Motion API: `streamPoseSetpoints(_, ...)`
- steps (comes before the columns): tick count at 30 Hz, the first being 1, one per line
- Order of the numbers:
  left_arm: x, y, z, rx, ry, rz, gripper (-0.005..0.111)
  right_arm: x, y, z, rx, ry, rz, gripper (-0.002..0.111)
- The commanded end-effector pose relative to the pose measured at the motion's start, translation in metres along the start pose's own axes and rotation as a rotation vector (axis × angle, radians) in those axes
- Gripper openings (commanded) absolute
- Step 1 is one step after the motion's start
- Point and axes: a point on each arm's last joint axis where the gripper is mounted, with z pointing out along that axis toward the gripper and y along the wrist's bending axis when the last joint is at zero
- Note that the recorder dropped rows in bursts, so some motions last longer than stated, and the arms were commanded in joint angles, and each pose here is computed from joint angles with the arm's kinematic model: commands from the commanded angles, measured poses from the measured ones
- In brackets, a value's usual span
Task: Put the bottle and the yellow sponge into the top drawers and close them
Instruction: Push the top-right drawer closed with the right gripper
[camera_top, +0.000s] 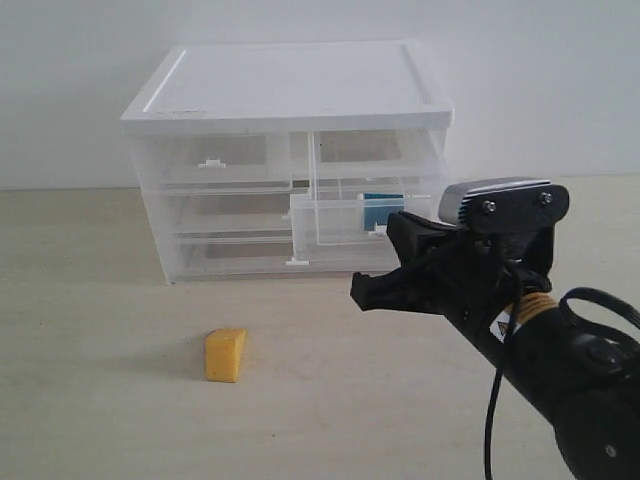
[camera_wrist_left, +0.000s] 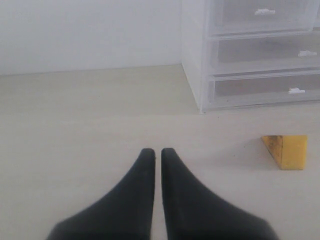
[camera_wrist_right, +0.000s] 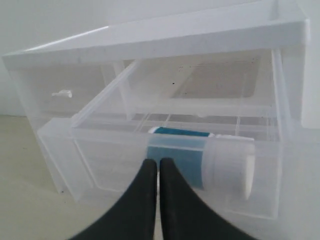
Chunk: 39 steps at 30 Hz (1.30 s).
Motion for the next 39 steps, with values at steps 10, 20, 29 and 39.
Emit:
streamPoseSetpoints(10,0.0,-0.001,0.0,0.01,-0.007,-0.008,0.004,-0.02,0.003,0.026,0.071,-0.019,-0.063,0.0)
streamPoseSetpoints(20,0.0,-0.001,0.0,0.01,-0.007,-0.008,0.004,-0.011,0.007,0.062,0.109,-0.026,-0.104,0.0)
streamPoseSetpoints(29,0.0,-0.001,0.0,0.01,-0.007,-0.008,0.004,-0.022,0.01,0.08,0.149,-0.087,-0.166,0.0)
streamPoseSetpoints(39,0.0,-0.001,0.0,0.01,-0.007,-0.008,0.004,-0.024,-0.01,0.101,0.204,-0.1,-0.169,0.0)
